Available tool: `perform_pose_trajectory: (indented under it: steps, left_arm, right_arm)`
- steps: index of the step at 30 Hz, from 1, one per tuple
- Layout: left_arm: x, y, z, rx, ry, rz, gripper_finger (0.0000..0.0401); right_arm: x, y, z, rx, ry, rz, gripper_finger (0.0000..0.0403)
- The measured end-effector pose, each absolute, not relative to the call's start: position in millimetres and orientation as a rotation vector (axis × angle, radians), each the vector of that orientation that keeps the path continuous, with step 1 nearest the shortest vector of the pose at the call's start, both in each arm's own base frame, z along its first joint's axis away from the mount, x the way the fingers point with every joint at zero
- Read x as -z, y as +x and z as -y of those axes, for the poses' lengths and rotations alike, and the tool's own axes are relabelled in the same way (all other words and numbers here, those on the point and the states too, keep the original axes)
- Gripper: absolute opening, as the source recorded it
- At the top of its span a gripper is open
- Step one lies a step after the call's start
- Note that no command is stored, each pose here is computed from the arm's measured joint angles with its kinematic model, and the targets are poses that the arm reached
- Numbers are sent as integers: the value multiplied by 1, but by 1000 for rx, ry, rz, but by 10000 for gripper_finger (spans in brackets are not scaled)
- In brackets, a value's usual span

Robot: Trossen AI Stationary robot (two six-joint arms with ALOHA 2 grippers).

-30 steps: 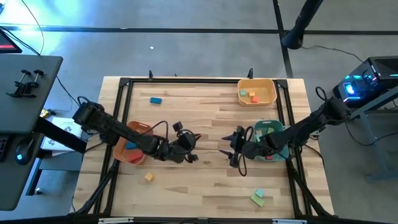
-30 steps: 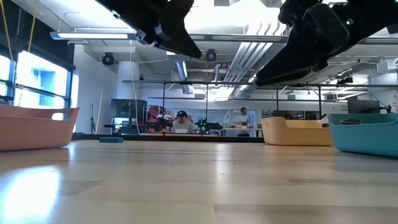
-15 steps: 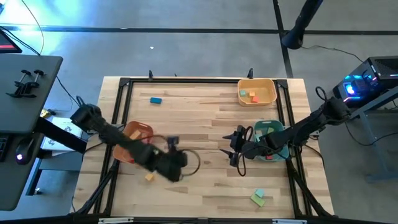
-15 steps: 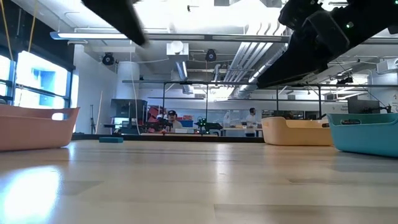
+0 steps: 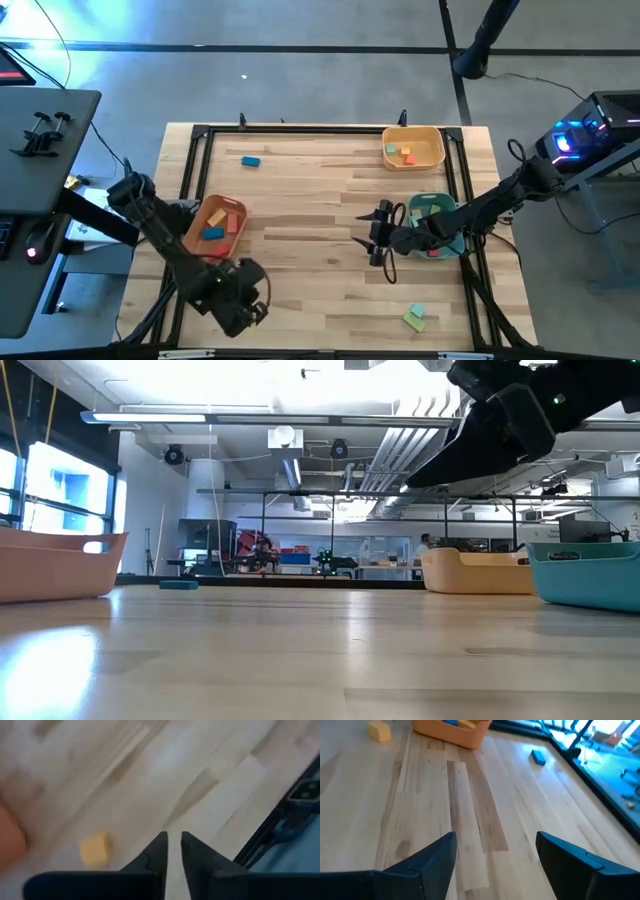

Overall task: Sort blocks by size
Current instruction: Put the yellow cube block into the yellow bin

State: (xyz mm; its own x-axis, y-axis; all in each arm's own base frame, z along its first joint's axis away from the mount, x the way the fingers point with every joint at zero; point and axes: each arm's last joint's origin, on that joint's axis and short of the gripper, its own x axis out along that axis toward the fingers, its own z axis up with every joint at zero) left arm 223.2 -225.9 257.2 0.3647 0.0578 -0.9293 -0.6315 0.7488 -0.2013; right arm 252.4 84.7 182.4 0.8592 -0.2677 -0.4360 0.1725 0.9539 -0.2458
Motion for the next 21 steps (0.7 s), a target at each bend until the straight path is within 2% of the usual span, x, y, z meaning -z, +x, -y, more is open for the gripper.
perform_pose_trajectory:
  steps: [6, 12, 16, 21]
  left_arm:
    - [-231, 193, 242, -675, -887, -1165, 124]
    - [-197, 183, 250, -694, -1103, -1100, 211]
    - [-182, 178, 245, -781, -1155, -1205, 226]
    - [-174, 171, 236, -907, -1023, -1225, 227]
  right_arm:
    - [-186, 255, -83, 191, -310, -469, 270]
    - [-188, 263, -66, 157, -312, -456, 270]
    - [-189, 267, -55, 137, -265, -448, 270]
    - [-189, 269, -48, 127, -213, -452, 270]
